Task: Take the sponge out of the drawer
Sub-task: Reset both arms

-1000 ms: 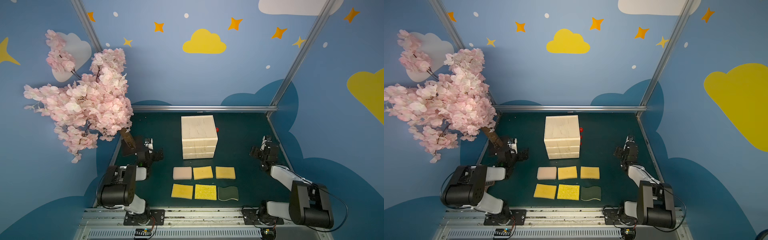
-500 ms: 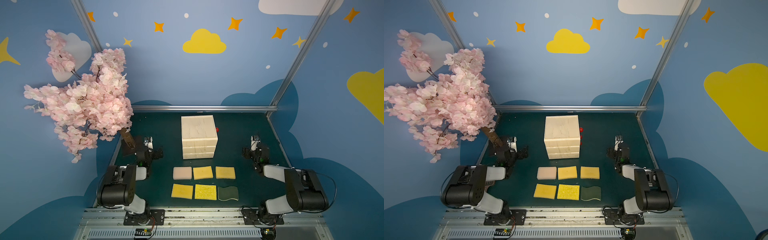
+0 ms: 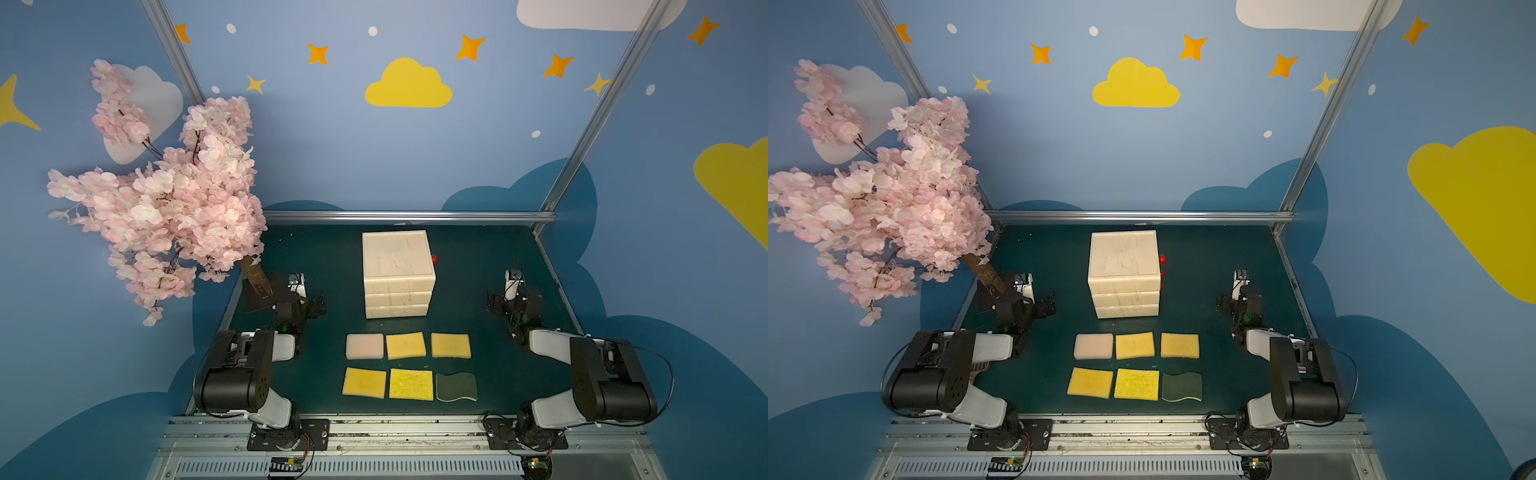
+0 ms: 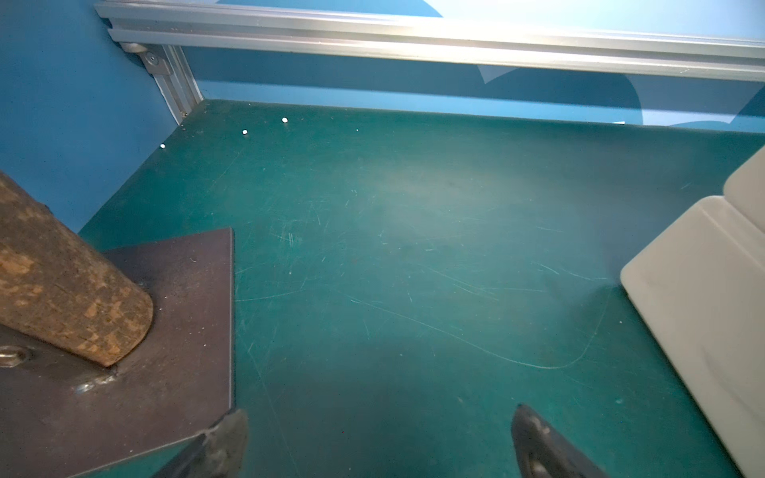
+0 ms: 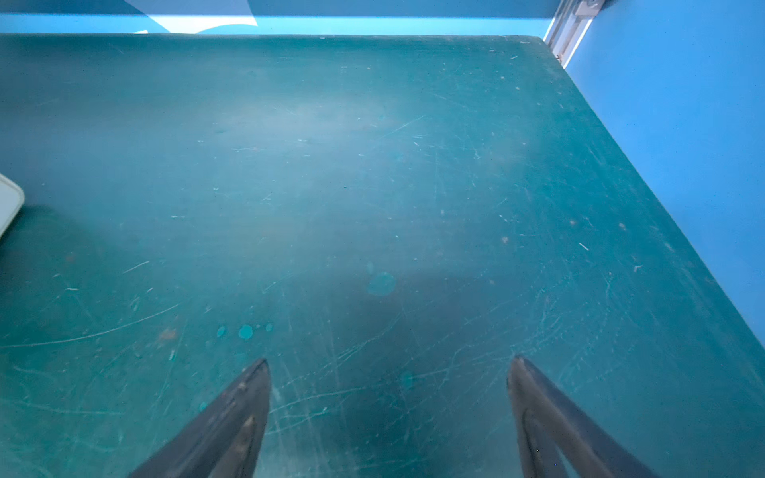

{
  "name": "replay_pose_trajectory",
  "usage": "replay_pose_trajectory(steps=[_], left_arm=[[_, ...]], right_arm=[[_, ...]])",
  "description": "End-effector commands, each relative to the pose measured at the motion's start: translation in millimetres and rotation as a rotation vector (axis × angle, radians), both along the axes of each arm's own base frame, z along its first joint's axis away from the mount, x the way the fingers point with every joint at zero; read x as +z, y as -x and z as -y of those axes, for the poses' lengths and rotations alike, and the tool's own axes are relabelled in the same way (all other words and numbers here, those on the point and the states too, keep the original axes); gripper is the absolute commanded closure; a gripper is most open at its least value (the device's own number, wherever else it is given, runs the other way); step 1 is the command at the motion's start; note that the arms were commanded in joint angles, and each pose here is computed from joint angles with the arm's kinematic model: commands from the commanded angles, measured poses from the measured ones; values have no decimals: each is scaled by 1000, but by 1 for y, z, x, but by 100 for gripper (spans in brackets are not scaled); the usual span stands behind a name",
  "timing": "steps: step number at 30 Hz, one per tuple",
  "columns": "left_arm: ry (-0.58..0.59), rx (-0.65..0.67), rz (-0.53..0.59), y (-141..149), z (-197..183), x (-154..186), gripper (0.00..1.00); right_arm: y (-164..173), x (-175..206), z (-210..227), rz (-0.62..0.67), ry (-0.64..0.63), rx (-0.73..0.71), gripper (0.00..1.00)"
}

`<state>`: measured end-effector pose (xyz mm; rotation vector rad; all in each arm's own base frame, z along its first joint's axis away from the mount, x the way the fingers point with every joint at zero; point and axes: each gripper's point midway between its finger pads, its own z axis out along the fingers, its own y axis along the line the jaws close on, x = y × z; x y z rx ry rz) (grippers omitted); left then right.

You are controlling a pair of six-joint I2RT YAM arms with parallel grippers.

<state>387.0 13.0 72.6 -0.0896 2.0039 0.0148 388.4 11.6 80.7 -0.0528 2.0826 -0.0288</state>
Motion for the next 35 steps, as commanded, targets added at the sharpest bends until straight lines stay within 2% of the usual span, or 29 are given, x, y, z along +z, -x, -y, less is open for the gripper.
replay_pose_trajectory(steps=[1, 35], left_arm=[[-16, 9, 34, -5, -1, 11, 1], [-16, 15, 28, -5, -2, 10, 1]], right_arm=[[-4, 5, -4, 9, -8, 11, 11], [-4, 5, -4, 10, -6, 12, 11]])
